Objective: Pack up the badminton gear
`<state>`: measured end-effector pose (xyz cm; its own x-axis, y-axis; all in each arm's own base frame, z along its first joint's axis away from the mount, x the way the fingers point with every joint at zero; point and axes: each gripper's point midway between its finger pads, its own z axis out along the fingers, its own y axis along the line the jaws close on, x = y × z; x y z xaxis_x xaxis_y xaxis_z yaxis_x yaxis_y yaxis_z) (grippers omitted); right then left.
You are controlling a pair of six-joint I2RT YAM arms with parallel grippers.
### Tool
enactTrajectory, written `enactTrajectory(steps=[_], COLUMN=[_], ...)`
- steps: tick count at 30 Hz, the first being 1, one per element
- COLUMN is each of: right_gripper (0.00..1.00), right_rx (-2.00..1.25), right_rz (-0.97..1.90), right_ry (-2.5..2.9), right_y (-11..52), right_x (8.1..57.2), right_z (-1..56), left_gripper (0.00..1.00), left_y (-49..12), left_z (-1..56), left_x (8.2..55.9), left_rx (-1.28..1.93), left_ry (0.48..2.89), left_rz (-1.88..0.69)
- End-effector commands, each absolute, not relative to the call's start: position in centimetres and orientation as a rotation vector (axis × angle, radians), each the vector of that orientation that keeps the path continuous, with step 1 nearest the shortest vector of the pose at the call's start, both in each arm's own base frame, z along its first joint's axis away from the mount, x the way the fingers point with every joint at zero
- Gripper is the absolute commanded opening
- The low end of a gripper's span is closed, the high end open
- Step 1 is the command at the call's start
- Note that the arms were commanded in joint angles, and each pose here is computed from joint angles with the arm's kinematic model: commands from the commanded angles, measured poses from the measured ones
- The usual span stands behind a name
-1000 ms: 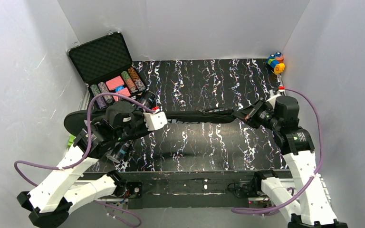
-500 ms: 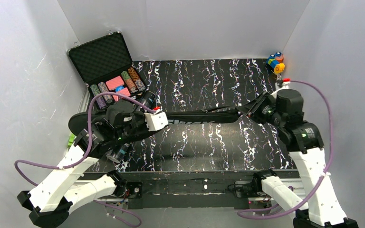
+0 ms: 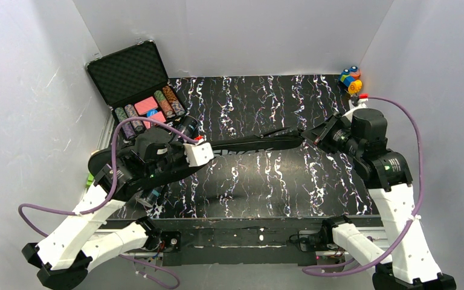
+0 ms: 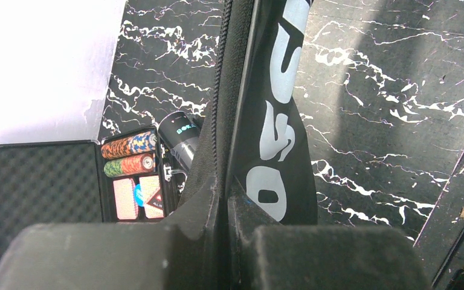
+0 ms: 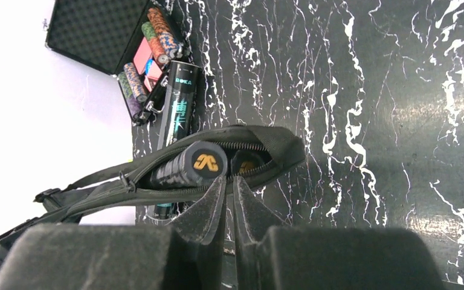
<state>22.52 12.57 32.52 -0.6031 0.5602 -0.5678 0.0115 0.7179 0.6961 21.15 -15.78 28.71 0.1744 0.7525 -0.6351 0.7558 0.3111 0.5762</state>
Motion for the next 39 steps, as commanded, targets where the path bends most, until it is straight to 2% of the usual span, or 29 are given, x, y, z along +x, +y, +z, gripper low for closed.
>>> enactTrajectory(steps=[1,11,28,34,39], right_gripper=[0.14,0.08,0.01,0.01,0.01], right_rx=[0.411,0.398,0.391,0.392,0.442], right_rz=[0.880,0.937,1.045,1.008,0.857], right_ry=[2.028,2.035,2.158,2.206,2.251], right_y=[13.0,14.1,19.1,19.3,16.4], right_x=[23.0,23.4,21.8,21.2,19.7], right_z=[33.9,33.9,29.7,28.2,24.9], left_gripper=[0.00,0.00,0.00,0.00,0.00], left_y=[-16.4,-16.5,-17.1,-17.1,-17.0], left_z=[33.4,33.3,33.3,33.2,33.3], left_x=[21.6,21.7,21.5,21.5,21.5], left_rx=[1.327,1.334,1.348,1.346,1.343], left_ry=[1.419,1.420,1.406,1.409,1.407], left_rz=[-0.005,-0.002,-0.032,-0.031,-0.029])
